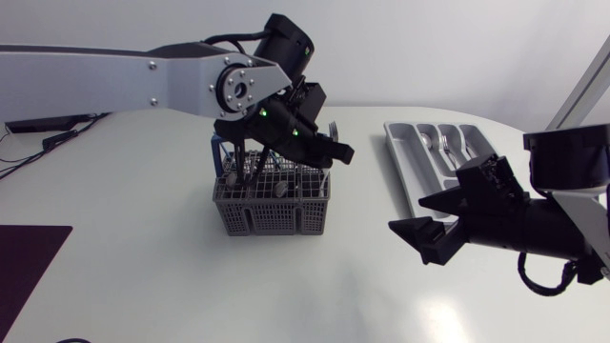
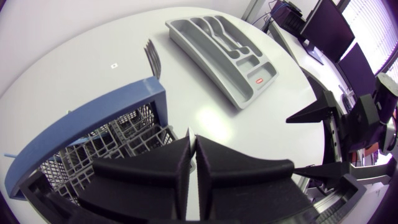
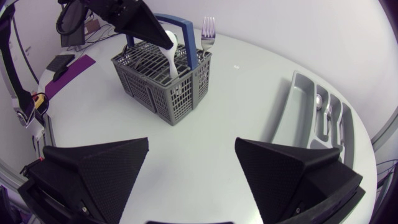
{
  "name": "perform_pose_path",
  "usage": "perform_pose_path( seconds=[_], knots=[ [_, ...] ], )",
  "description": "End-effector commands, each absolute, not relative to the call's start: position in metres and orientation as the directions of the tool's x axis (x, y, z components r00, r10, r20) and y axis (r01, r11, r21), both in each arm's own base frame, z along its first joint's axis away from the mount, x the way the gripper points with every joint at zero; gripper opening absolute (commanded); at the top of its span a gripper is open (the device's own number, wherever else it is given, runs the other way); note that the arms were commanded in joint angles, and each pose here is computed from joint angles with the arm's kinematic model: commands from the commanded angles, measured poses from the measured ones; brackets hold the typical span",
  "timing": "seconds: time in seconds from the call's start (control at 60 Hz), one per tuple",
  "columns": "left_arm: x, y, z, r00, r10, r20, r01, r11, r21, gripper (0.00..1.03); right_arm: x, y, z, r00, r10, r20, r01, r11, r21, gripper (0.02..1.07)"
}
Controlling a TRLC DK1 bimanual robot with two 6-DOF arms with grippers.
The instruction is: Unload the cutlery basket into the drawer organizer.
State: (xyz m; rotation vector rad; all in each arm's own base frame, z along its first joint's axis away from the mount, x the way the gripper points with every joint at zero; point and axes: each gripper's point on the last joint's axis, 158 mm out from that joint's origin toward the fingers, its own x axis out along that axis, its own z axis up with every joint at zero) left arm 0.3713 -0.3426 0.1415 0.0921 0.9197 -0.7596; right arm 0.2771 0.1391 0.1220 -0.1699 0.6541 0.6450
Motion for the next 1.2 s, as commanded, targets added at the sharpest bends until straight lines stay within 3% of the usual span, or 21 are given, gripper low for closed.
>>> perform_pose_path(
  seconds=[0.0,0.417,0.7,1.183],
  knots=[
    [0.367,-0.338,0.176,0.396,-0.586,-0.707,0.64,0.728,-0.245,0.04,0.284,0.151,0.14,0.616,0.534,-0.579,-0.636,0.771,0.034,1.02],
    [0.329,-0.336,0.243,0.372,-0.7,-0.609,0.71,0.637,-0.299,0.04,0.27,0.181,0.163,0.584,0.606,-0.54,-0.728,0.685,-0.019,1.02],
    [0.308,-0.332,0.221,0.239,-0.747,-0.62,0.768,0.536,-0.35,0.04,0.25,0.191,0.171,0.508,0.681,-0.527,-0.802,0.597,-0.002,1.02],
    [0.218,-0.35,0.204,-0.113,-0.791,-0.601,0.893,0.185,-0.411,0.04,0.228,0.2,0.164,0.418,0.745,-0.52,-0.888,0.456,-0.06,1.02]
  ],
)
